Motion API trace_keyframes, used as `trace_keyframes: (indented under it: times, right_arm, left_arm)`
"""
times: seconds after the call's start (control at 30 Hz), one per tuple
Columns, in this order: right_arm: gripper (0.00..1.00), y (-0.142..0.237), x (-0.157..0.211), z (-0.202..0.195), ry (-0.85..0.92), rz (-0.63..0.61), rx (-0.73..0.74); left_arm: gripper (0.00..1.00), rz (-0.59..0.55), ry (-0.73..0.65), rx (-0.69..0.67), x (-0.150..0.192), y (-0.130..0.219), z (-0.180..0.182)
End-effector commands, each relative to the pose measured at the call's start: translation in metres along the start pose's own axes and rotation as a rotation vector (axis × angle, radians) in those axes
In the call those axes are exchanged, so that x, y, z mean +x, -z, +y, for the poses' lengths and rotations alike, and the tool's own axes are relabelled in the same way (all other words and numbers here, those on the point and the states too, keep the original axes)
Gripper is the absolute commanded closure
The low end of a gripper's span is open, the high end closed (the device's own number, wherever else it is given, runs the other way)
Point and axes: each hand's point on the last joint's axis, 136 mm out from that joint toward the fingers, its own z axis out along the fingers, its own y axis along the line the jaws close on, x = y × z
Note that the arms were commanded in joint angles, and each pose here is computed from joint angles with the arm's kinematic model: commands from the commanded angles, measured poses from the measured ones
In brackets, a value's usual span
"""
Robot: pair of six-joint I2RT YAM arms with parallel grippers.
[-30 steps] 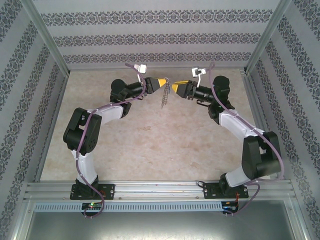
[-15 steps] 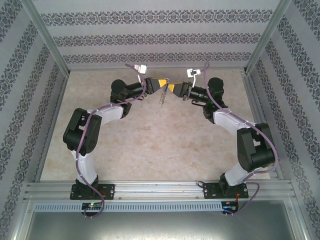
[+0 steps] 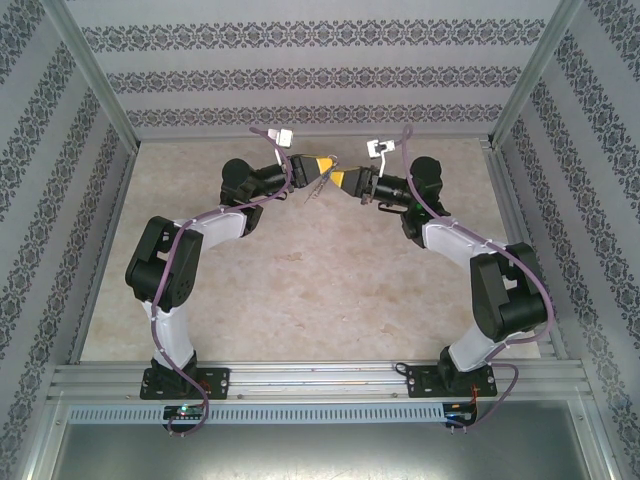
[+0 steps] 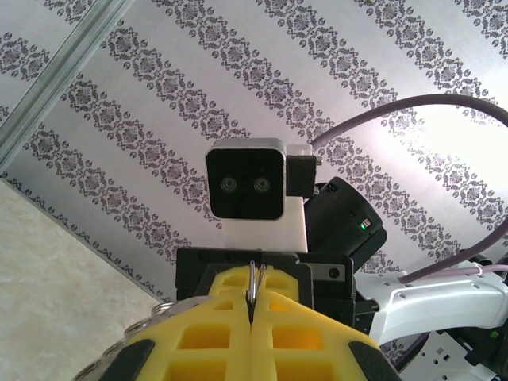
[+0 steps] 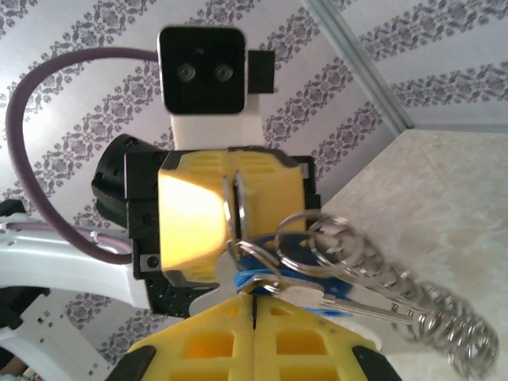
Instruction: Put the keys on the keyring
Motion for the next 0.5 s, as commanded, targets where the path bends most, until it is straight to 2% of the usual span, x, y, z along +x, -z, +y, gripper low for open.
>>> trace_keyframes:
  times: [0.0, 0.1, 0.17, 0.2, 0.47]
  right_arm:
    - [1.00, -0.004, 0.011, 0.011, 0.027, 0.046, -0.043]
    - [1.00, 0.008, 0.013, 0.007, 0.031, 0.041, -0.004]
    - [0.76, 0.018, 0.009, 0.004, 0.030, 0.022, 0.020]
    - [0.71, 0.023, 0.006, 0.003, 0.032, 0.008, 0.032]
    - [0.61, 0.038, -0.021, 0.011, 0.083, -0.044, 0.045]
  left_arm:
    - [1.00, -0.027, -0.119, 0.062, -0.017, -0.005, -0.034]
    - [1.00, -0.028, -0.118, 0.052, -0.017, -0.005, -0.032]
    - [1.00, -0.026, -0.116, 0.054, -0.017, -0.005, -0.032]
    - [1.00, -0.027, -0.115, 0.055, -0.018, -0.005, -0.032]
    - [1.00, -0.017, -0.109, 0.065, -0.017, -0.006, -0.034]
